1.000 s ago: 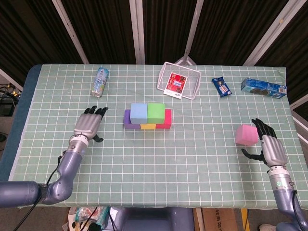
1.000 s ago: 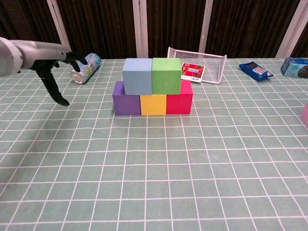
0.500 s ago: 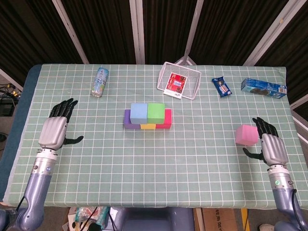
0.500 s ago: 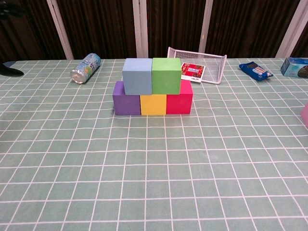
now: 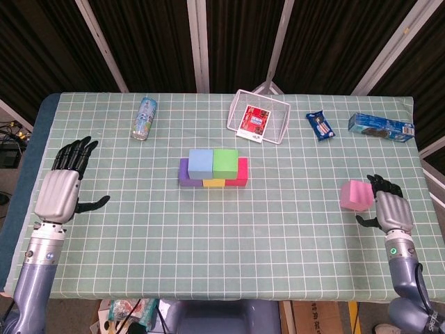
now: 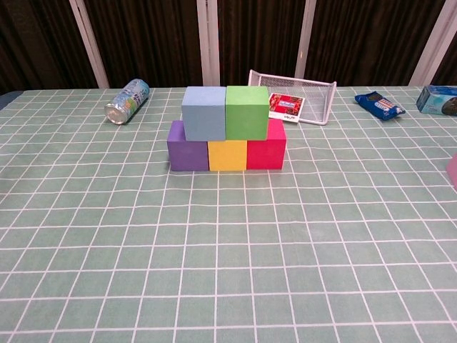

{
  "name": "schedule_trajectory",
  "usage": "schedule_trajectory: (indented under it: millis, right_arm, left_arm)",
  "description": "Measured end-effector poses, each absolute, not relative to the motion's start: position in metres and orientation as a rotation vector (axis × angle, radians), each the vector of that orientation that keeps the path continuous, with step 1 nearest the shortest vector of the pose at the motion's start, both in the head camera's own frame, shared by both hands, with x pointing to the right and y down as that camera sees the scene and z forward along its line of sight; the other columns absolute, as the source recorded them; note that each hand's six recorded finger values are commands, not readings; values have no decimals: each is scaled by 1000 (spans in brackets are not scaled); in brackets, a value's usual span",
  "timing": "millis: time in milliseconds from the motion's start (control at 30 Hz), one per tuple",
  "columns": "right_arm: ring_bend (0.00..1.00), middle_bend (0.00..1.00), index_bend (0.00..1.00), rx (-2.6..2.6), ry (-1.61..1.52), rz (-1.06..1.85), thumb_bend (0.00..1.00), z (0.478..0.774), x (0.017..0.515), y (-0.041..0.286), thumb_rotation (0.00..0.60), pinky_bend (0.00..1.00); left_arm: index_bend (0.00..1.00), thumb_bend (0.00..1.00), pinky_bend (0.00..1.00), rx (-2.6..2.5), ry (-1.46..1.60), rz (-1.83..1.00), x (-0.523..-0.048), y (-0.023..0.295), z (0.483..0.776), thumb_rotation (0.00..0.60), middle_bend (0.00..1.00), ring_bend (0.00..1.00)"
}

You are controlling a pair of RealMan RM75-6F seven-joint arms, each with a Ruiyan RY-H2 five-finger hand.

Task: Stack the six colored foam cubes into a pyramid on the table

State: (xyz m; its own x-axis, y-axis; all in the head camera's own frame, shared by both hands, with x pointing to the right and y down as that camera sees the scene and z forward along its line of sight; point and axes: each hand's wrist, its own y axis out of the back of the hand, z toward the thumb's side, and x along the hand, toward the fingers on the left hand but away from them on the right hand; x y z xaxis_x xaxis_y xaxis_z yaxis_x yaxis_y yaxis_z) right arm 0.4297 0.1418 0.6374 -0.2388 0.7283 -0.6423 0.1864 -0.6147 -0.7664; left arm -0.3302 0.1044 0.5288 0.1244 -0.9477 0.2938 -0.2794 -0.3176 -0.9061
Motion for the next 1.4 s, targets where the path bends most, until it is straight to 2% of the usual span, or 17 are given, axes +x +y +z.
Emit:
schedule_trajectory:
  millis: [400, 833, 1067, 1233, 1400]
  right_arm:
    - [1, 12, 0, -1614, -1033, 1970, 267, 658, 442, 130, 600, 0]
    - [89, 211, 0, -1613, -951, 2012, 267, 681, 449, 114, 600, 0]
    - [122, 249, 0, -1615, -936, 2027, 266, 691, 450, 112, 600, 0]
    - [239, 348, 59, -1613, -932, 2034, 275, 696, 452, 112, 600, 0]
    - [295, 395, 111, -1621, -936, 2011, 314, 697, 449, 111, 600, 0]
  left_arm:
    - [0, 62, 52, -1720, 1186, -1217, -326, 107, 529, 600, 6, 0]
    - [0, 62, 52, -1706, 1199, -1222, -326, 103, 529, 600, 7, 0]
    - [0, 62, 52, -1705, 1203, -1225, -328, 103, 529, 600, 7, 0]
    - [0, 62, 52, -1709, 1198, -1228, -327, 103, 530, 600, 7, 0]
    - [0, 63, 52, -1712, 1199, -1228, -327, 103, 531, 600, 7, 0]
